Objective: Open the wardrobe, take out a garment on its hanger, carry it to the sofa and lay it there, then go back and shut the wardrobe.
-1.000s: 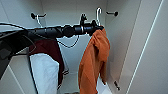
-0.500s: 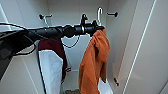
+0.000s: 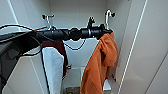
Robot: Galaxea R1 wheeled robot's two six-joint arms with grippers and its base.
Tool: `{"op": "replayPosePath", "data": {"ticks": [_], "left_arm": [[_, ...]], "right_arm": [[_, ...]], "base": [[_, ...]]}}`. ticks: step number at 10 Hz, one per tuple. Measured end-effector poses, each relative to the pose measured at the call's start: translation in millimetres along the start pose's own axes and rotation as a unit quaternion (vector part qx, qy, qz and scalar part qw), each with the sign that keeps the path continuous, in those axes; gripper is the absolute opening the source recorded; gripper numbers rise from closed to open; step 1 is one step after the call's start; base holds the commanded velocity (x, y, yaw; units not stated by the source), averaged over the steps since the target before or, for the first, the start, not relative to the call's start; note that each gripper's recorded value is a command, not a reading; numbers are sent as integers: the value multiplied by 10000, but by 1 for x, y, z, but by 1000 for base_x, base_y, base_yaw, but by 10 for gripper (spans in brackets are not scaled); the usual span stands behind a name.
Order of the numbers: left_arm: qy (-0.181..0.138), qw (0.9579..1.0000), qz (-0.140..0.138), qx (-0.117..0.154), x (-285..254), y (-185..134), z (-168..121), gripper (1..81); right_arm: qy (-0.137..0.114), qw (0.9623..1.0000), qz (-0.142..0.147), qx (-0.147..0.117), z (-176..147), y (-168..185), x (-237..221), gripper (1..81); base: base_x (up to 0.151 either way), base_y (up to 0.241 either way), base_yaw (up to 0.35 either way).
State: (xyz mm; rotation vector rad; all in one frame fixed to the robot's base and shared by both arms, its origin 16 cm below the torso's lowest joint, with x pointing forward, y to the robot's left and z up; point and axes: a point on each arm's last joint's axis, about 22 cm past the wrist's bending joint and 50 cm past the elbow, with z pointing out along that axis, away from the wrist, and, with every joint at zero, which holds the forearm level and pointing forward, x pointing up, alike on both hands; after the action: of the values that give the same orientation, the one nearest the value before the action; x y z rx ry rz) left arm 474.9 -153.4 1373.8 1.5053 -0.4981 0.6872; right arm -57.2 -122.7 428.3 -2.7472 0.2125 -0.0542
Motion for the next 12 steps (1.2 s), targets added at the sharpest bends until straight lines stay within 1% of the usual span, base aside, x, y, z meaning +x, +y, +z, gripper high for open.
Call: {"op": "replayPosePath", "data": {"ticks": [2,5,7,8,9,10,11,12], "left_arm": [[-70,9999,-1,-92,-9,8,-1,10],[-146,9998,-1,-145,-16,12,-1,10],[-128,9998,-8,-166,-17,13,-7,10],[-58,9997,-54,-236,-16,13,-11,10],[-57,9996,-98,-243,-20,11,-14,10],[-1,9995,-177,-279,-19,5,-15,10],[0,9995,-251,-204,-21,-8,-18,10],[-20,9992,-288,-261,-27,-5,-21,10]], "right_arm": [[-1,10000,1,0,0,0,0,811],[24,10000,0,3,0,0,1,811],[30,10000,6,5,0,0,0,811],[29,10000,7,5,0,0,-1,811],[36,10000,6,7,0,0,-2,811],[35,10000,34,27,1,-4,0,811],[43,10000,7,8,0,-1,3,811],[29,10000,14,6,0,0,-1,811]], "base": [[-124,0,0],[-136,0,0],[-136,0,0],[-137,-61,0],[-139,-64,0],[-139,-64,0],[-139,-64,0],[-138,-64,0]]}}
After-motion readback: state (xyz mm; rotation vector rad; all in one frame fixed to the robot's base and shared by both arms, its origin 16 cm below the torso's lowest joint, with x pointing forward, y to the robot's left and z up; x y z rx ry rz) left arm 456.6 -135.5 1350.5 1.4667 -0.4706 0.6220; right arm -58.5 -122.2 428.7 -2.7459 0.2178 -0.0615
